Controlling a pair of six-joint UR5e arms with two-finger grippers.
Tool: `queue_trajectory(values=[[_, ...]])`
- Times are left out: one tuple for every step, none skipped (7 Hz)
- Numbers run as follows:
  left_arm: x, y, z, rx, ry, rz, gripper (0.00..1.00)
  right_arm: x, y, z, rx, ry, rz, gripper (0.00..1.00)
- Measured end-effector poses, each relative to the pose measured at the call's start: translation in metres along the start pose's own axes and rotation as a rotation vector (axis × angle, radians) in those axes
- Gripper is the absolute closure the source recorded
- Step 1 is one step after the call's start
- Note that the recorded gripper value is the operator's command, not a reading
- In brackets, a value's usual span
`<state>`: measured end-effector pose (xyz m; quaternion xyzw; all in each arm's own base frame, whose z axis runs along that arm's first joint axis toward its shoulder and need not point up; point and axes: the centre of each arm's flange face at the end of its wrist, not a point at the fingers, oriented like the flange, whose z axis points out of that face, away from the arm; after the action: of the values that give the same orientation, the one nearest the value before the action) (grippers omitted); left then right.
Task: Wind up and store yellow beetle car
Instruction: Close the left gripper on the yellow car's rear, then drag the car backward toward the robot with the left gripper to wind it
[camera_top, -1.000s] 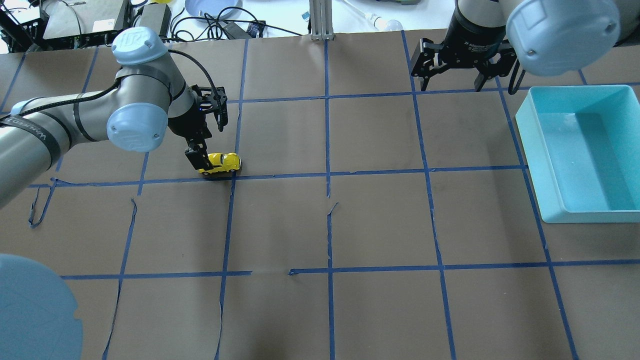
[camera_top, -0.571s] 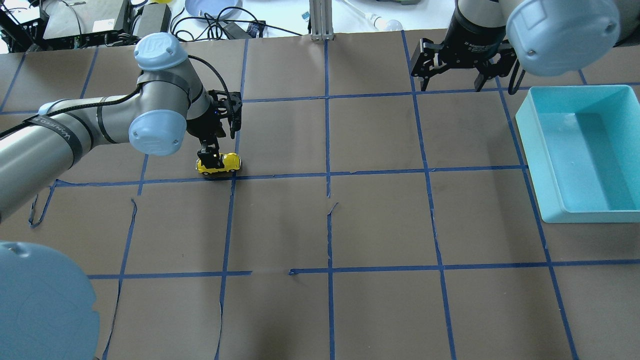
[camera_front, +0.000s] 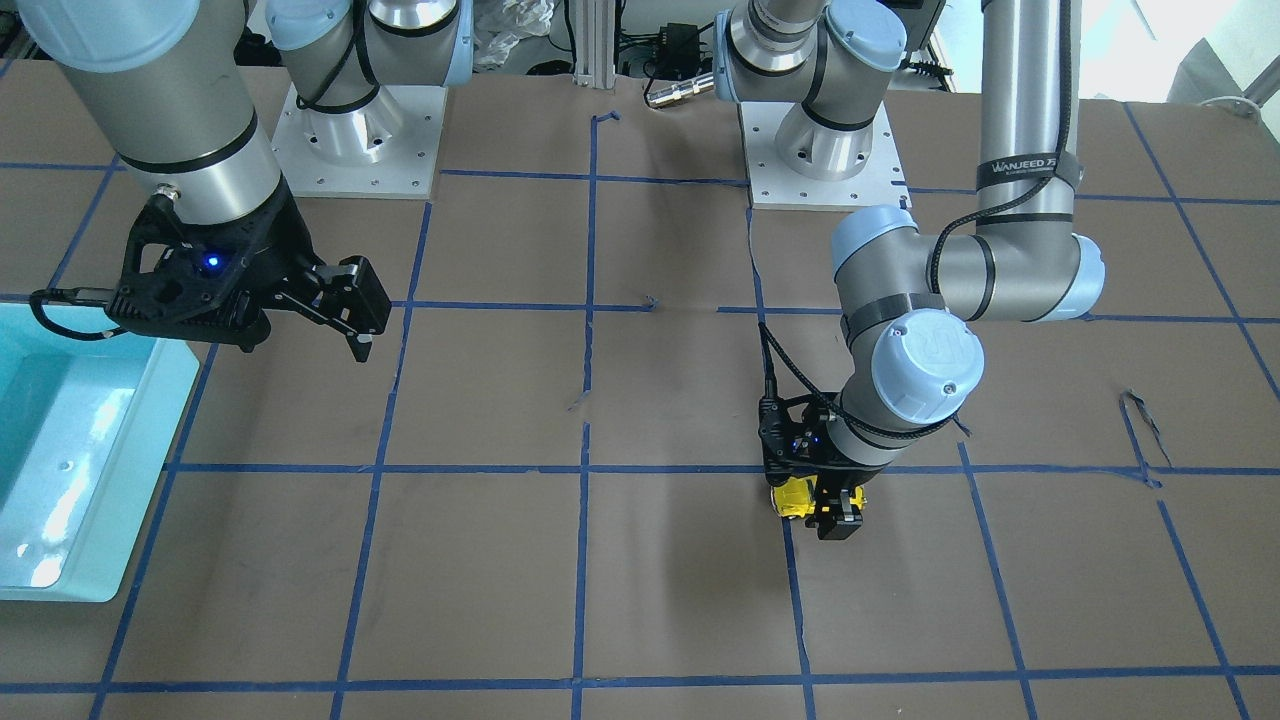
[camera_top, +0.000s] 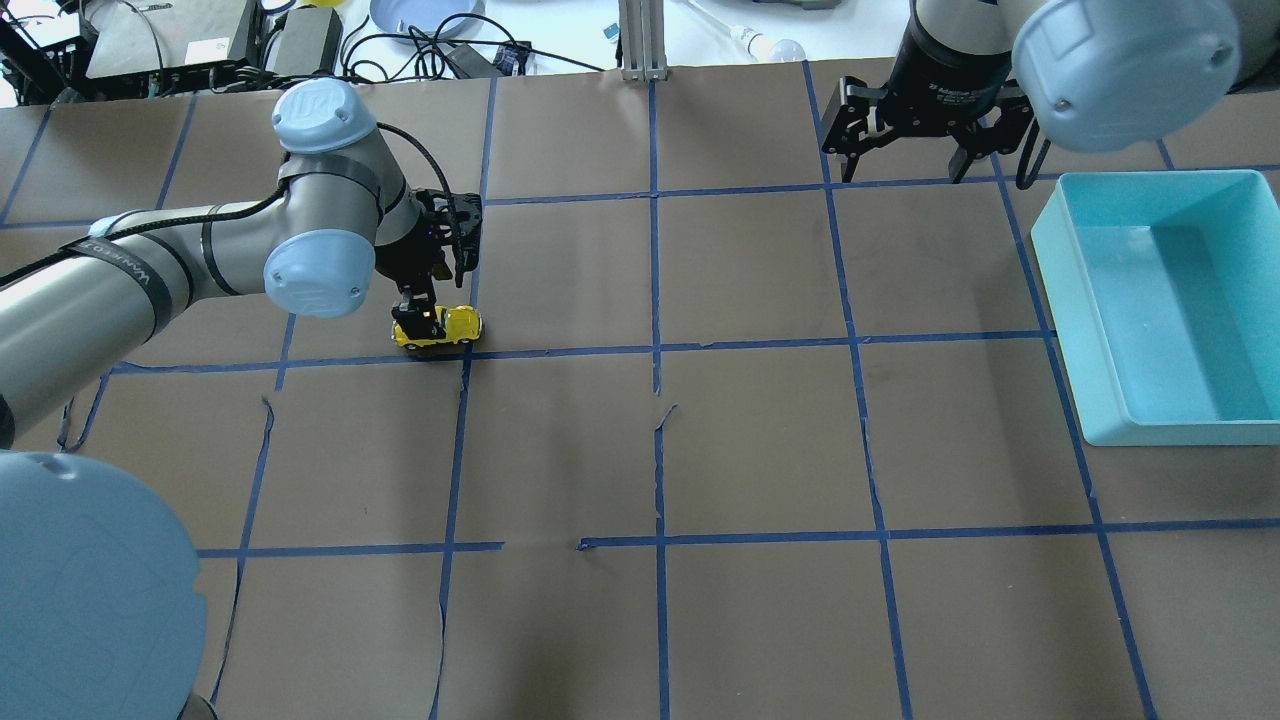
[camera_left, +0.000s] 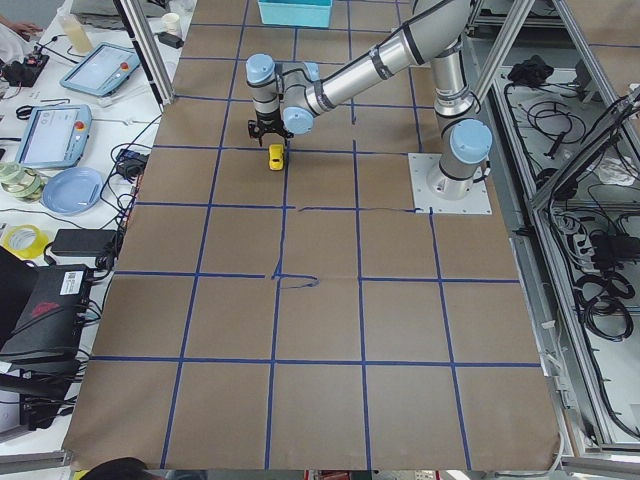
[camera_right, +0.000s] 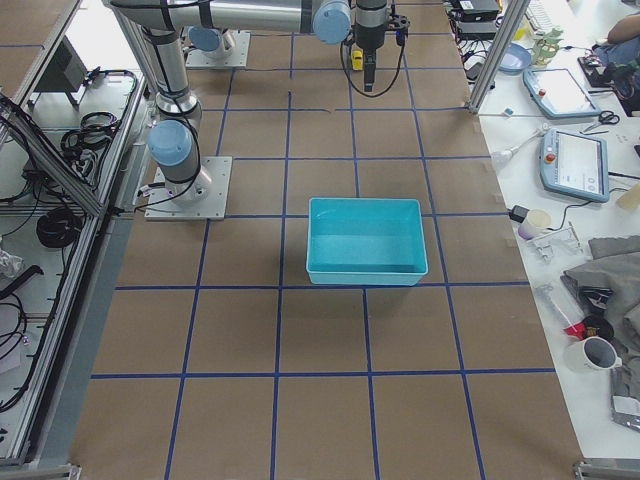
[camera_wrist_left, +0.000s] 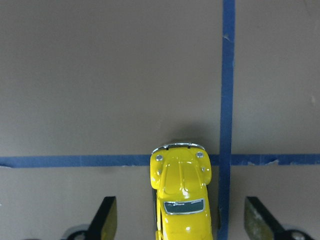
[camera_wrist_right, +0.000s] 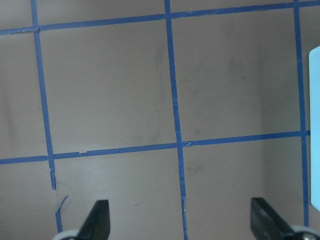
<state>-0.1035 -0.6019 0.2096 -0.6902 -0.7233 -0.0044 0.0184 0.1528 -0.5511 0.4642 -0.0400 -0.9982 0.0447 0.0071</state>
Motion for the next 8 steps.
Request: queue_trajectory(values=[[0.002, 0.007, 0.007, 0.001, -0.011, -0.038, 0.1, 0.0, 0.0, 0.0, 0.0, -0.001, 0.0, 0.0], [0.006, 0.009, 0.015, 0.001, -0.027, -0.086, 0.1, 0.0, 0.0, 0.0, 0.0, -0.001, 0.0, 0.0], [0.011, 0.008, 0.019, 0.002, -0.035, -0.12, 0.14, 0.0, 0.0, 0.0, 0.0, 0.0, 0.0, 0.0], [0.013, 0.008, 0.02, 0.002, -0.04, -0.132, 0.22, 0.0, 0.0, 0.0, 0.0, 0.0, 0.0, 0.0], [0.014, 0.008, 0.019, 0.002, -0.043, -0.132, 0.23, 0.0, 0.0, 0.0, 0.0, -0.001, 0.0, 0.0], [0.015, 0.008, 0.018, 0.001, -0.044, -0.131, 0.29, 0.0, 0.0, 0.0, 0.0, -0.001, 0.0, 0.0], [0.016, 0.008, 0.018, 0.001, -0.043, -0.126, 0.43, 0.0, 0.0, 0.0, 0.0, -0.001, 0.0, 0.0], [0.016, 0.008, 0.018, 0.001, -0.042, -0.118, 0.43, 0.0, 0.0, 0.0, 0.0, 0.0, 0.0, 0.0]])
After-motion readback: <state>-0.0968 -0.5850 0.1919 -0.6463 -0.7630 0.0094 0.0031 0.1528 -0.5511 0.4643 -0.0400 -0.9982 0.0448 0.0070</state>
